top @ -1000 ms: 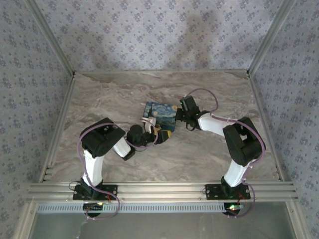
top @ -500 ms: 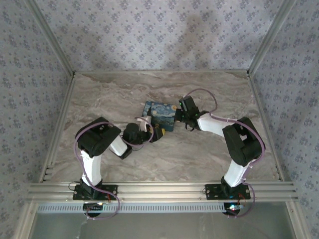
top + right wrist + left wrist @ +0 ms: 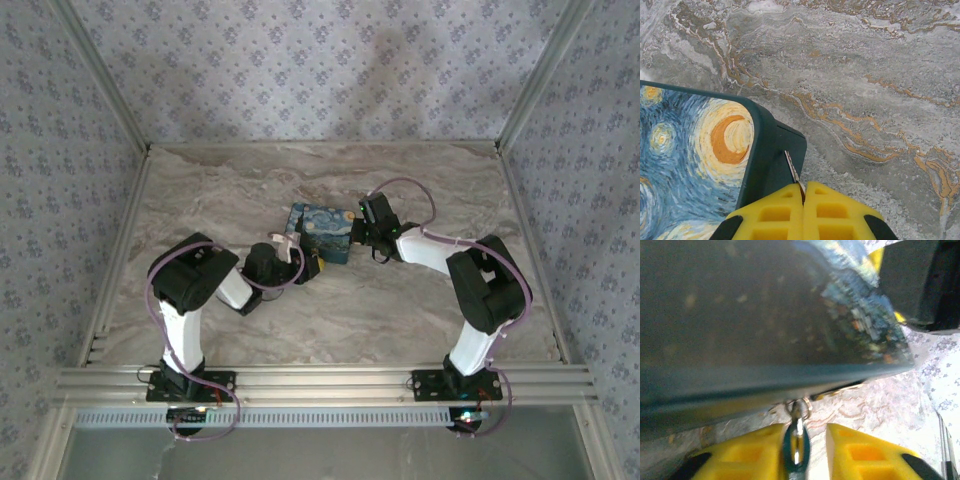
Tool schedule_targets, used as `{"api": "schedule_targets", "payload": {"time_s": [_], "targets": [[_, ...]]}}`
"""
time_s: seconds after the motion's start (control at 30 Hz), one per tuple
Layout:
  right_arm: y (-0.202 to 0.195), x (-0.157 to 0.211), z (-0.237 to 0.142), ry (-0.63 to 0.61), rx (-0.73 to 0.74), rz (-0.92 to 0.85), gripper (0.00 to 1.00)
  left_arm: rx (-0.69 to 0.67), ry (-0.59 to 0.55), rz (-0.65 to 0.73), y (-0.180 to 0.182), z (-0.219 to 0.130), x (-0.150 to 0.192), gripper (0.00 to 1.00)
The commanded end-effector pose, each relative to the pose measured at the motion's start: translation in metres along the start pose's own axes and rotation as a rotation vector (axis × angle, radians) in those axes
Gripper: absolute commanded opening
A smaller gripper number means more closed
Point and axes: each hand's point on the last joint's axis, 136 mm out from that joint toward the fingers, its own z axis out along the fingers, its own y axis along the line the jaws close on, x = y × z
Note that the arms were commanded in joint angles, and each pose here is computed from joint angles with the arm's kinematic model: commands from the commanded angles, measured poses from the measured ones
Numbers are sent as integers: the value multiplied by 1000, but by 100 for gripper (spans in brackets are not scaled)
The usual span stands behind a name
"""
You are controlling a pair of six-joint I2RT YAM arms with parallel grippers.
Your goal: Unlock the padlock with the key
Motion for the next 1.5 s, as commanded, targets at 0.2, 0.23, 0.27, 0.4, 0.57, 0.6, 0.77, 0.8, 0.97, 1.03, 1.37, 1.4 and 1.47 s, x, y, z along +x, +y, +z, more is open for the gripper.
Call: {"api": "schedule_targets", "payload": {"time_s": [0.2, 0.23, 0.27, 0.4, 0.57, 0.6, 0.77, 0.8, 0.97, 1.03, 1.37, 1.4, 1.47], "targets": [[8, -3, -1, -6, -23, -20, 0, -104, 162, -97, 32, -5, 39, 13], [7, -3, -1, -7, -20, -21, 0, -105, 163, -98, 33, -5, 38, 13], [7, -3, -1, -6, -22, -22, 0, -107, 169, -101, 33, -6, 40, 11], [8, -4, -1, -7, -24, -24, 0, -109, 184, -113, 33, -6, 42, 9], [9, -7, 2, -8, -28, -26, 0, -118, 193, -128, 33, -7, 45, 8], [10, -9, 2, -10, -29, -27, 0, -121, 190, -133, 34, -8, 45, 8], [16, -15, 5, -8, -41, -38, 0, -128, 181, -153, 34, -10, 48, 8], [17, -16, 7, -9, -42, -38, 0, -131, 181, -156, 34, -10, 49, 8], [22, -21, 12, -4, -51, -48, 0, -140, 185, -163, 30, -8, 54, 9], [24, -22, 14, -2, -54, -51, 0, -143, 186, -161, 28, -7, 55, 9], [26, -27, 23, 15, -58, -60, 0, -153, 172, -180, 26, -2, 53, 10], [26, -27, 22, 14, -57, -60, 0, -156, 172, -184, 26, -2, 53, 9], [24, -27, 21, 16, -56, -59, 0, -159, 167, -183, 26, -2, 51, 9]]}}
